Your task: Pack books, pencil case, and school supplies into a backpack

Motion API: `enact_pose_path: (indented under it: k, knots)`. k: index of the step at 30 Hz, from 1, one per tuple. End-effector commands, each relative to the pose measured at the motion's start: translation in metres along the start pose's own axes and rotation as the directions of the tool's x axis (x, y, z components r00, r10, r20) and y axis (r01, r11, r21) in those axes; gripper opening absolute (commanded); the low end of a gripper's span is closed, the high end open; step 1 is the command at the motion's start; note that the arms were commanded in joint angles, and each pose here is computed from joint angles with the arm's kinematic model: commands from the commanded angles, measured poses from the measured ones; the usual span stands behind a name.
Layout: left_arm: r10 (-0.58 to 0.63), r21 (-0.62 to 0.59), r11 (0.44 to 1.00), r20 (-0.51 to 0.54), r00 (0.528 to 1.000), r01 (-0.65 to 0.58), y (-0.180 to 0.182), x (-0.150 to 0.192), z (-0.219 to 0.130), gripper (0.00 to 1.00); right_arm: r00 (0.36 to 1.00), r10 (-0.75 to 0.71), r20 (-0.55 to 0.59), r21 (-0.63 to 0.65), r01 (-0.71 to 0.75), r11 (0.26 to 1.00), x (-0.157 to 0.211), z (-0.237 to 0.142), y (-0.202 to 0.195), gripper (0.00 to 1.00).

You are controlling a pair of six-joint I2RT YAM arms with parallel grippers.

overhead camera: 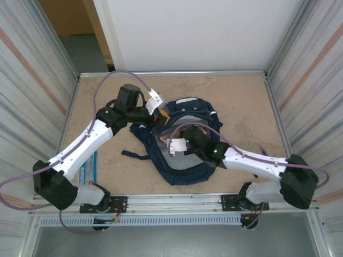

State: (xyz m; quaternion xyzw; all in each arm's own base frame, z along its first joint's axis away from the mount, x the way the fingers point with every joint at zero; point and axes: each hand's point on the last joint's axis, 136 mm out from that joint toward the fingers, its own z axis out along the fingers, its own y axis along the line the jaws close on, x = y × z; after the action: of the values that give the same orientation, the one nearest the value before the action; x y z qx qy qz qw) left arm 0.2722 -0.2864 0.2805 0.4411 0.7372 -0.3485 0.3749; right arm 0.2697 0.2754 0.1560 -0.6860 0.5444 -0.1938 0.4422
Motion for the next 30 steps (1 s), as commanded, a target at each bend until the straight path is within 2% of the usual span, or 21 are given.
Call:
enact_pose_path:
  k: [1,5,9,11,13,15,20,24,27,29,30]
  knots:
    - [0.117,0.051,0.990,0.209,0.971,-0.131,-0.022,-0.066,-0.024,0.00,0.987,-0.042,-0.154,0.186,0.071,0.980,0.015,0.018,-0.033,0.00]
    - [0.108,0.064,0.990,0.204,0.973,-0.123,-0.023,-0.065,-0.026,0.00,0.973,-0.048,-0.227,0.219,0.099,0.971,0.021,0.042,-0.036,0.05]
    - [0.118,0.059,0.989,0.206,0.971,-0.132,-0.024,-0.061,-0.028,0.00,0.960,-0.073,-0.270,0.175,0.124,0.977,0.026,0.068,-0.020,0.18]
    - [0.107,0.055,0.991,0.203,0.973,-0.120,-0.021,-0.059,-0.028,0.00,0.956,-0.083,-0.281,0.113,0.119,0.986,0.025,0.076,-0.003,0.30]
    - [0.091,0.055,0.993,0.199,0.976,-0.104,-0.020,-0.058,-0.028,0.00,0.960,-0.032,-0.277,0.017,0.039,0.999,0.027,0.077,0.017,0.42]
    - [0.092,0.041,0.994,0.198,0.976,-0.102,-0.018,-0.057,-0.028,0.00,0.972,0.048,-0.231,-0.069,-0.065,0.995,0.019,0.069,0.029,0.46]
    - [0.074,0.001,0.997,0.187,0.980,-0.076,-0.010,-0.048,-0.026,0.00,0.965,0.202,-0.167,-0.188,-0.232,0.954,0.015,0.037,0.048,0.53]
    - [0.068,0.008,0.997,0.190,0.980,-0.071,-0.011,-0.044,-0.025,0.00,0.922,0.365,-0.133,-0.284,-0.388,0.877,0.005,0.003,0.054,0.55]
    - [0.047,0.001,0.999,0.183,0.982,-0.048,-0.008,-0.043,-0.024,0.00,0.854,0.505,-0.121,-0.363,-0.512,0.779,-0.002,-0.020,0.064,0.55]
    - [0.035,0.016,0.999,0.185,0.982,-0.039,-0.010,-0.044,-0.023,0.00,0.746,0.652,-0.135,-0.380,-0.647,0.662,-0.002,-0.029,0.066,0.55]
    - [0.030,0.024,0.999,0.188,0.982,-0.035,-0.010,-0.044,-0.022,0.00,0.646,0.749,-0.147,-0.352,-0.742,0.570,0.000,-0.031,0.062,0.54]
